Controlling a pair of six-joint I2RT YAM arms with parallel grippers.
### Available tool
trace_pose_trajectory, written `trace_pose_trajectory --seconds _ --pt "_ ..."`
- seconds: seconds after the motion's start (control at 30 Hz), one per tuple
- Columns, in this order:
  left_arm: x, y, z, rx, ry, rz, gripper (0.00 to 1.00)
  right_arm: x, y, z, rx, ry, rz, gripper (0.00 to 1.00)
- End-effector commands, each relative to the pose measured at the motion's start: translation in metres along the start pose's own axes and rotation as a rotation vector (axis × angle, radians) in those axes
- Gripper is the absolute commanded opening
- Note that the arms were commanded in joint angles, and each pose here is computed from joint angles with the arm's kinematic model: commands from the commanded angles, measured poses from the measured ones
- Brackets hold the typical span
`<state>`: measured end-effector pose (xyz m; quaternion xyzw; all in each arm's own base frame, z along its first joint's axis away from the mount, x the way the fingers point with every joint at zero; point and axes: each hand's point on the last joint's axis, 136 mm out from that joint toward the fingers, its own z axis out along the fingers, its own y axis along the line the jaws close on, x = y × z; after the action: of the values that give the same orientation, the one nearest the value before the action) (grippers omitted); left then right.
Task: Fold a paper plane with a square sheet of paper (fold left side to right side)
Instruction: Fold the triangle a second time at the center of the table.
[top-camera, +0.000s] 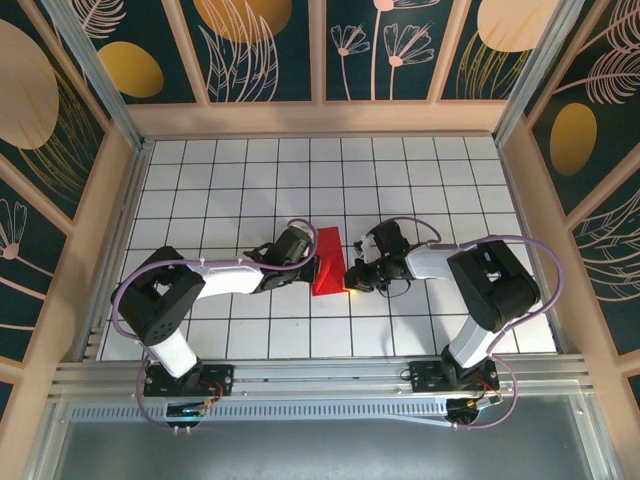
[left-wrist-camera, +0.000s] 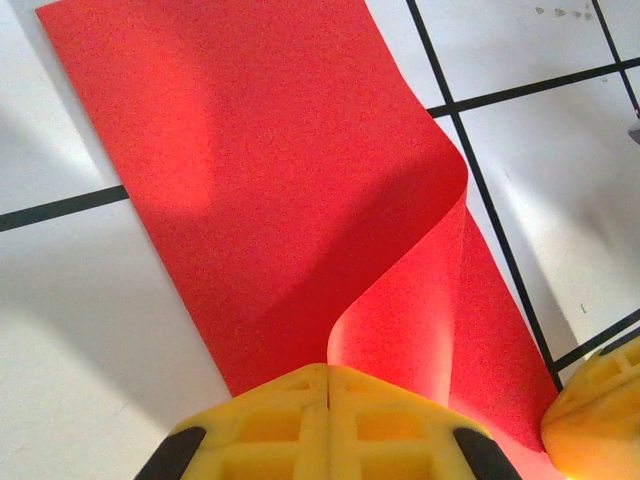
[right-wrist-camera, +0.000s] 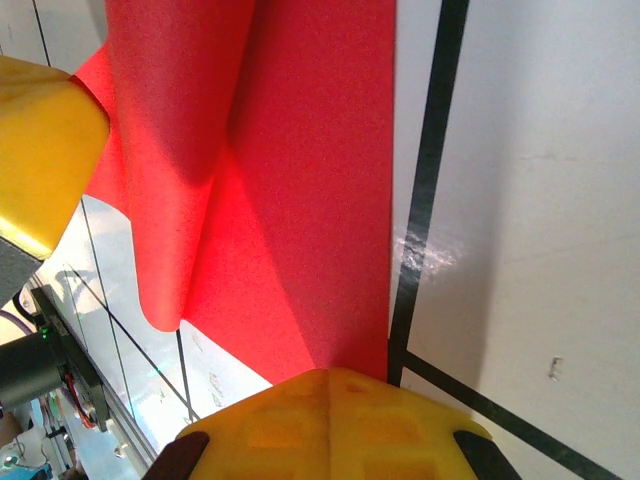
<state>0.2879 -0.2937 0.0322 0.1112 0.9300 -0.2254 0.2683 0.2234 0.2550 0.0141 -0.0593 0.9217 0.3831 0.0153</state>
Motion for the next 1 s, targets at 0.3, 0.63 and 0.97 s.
trace_pose_trajectory --seconds 0.3,0.63,0.97 --pt "-0.008 0.002 0.010 -0.021 0.005 0.027 0.00 0.015 -0.024 0.008 0.088 0.050 0.029 0.00" --pt "-0.008 0.005 0.012 -0.039 0.008 0.032 0.00 0.015 -0.024 0.008 0.087 0.051 0.031 0.00" --pt "-0.004 0.010 0.014 -0.060 0.018 0.035 0.00 0.015 -0.024 0.008 0.086 0.048 0.030 0.00"
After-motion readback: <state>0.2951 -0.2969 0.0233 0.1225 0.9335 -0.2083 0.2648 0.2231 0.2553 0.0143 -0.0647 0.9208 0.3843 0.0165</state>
